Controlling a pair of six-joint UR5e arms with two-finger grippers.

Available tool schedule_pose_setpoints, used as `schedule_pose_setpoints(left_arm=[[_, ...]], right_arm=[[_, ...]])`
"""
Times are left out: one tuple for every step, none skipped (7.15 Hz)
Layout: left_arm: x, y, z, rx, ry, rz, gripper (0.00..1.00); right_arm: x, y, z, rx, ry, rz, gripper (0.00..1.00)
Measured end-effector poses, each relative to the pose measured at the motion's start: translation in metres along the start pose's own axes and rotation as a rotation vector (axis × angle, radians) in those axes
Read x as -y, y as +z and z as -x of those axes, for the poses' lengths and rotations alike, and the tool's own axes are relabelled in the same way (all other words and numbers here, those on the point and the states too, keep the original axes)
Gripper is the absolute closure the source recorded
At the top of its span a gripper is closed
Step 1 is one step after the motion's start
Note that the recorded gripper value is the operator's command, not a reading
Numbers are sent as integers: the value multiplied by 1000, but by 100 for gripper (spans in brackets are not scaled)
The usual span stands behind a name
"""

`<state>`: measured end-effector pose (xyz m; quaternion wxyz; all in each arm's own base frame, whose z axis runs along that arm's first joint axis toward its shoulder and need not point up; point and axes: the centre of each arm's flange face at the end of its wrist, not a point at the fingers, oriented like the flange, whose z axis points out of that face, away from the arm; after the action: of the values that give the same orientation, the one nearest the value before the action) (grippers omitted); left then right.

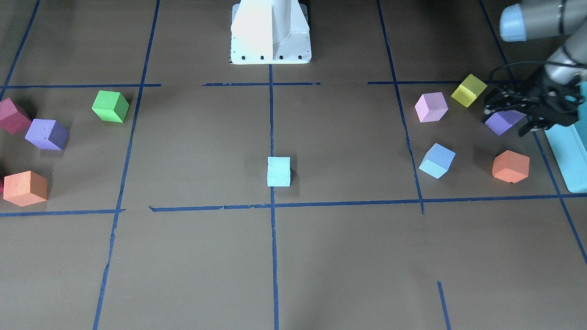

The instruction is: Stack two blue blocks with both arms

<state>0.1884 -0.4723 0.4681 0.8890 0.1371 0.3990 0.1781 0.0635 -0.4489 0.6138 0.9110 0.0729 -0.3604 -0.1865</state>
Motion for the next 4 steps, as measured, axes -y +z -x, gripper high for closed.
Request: schedule_pose_setpoints(left_arm=[[6, 20, -22, 10, 8, 8, 0], [15, 38, -39, 3, 21, 7, 0], [25, 55, -45, -6, 35, -1, 0], [30, 69, -45, -12, 43, -3, 0]], right_arm=[[0, 1, 0, 7, 1, -4, 0], [0, 1, 0, 11, 1, -5, 0], [0, 2, 0, 12, 1, -5, 0], [0, 2, 0, 13, 1, -5, 0]])
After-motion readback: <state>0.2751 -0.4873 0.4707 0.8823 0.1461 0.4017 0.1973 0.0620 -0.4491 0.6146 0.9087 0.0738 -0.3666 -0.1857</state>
